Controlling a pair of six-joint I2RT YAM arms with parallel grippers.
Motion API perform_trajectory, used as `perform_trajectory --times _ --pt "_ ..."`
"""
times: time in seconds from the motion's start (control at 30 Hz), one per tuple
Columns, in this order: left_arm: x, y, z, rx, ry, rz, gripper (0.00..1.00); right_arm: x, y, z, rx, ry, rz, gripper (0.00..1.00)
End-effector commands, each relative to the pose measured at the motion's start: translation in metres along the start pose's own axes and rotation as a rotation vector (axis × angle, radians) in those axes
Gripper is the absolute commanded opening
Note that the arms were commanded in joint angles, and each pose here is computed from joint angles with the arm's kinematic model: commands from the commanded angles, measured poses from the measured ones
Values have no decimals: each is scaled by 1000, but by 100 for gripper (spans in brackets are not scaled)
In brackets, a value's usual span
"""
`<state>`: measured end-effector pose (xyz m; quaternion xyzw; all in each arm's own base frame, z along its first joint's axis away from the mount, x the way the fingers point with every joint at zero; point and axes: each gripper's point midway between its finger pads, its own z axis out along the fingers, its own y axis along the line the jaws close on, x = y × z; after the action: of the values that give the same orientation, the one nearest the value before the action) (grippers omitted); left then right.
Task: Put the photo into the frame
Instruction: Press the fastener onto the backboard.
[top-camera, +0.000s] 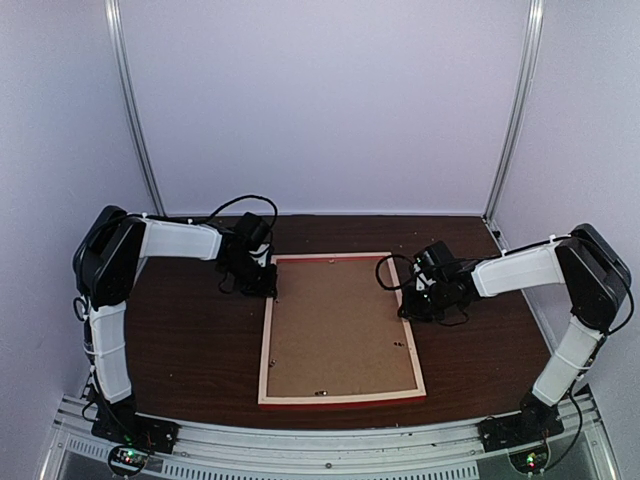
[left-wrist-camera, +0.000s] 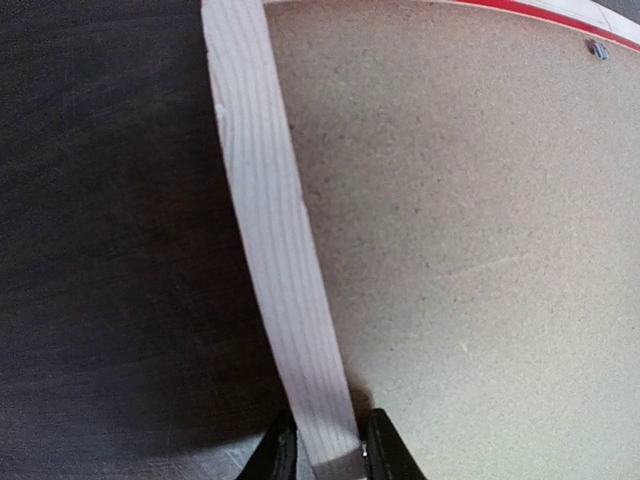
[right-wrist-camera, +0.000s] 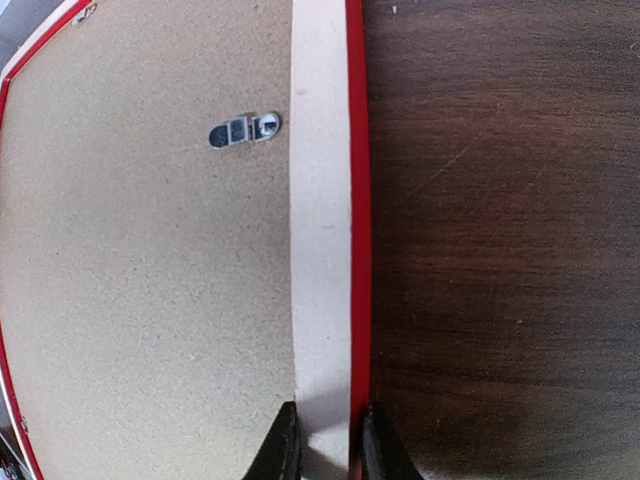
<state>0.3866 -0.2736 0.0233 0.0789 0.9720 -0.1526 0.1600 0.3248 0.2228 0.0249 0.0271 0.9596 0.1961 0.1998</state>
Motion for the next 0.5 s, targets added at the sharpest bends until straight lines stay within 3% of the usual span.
perform_trajectory --times 0.0,0.47 --pt "41 5 15 0 133 6 20 30 -1 20 -12 107 13 5" --pt "24 -15 -10 119 103 -17 18 33 -3 21 -12 109 16 5"
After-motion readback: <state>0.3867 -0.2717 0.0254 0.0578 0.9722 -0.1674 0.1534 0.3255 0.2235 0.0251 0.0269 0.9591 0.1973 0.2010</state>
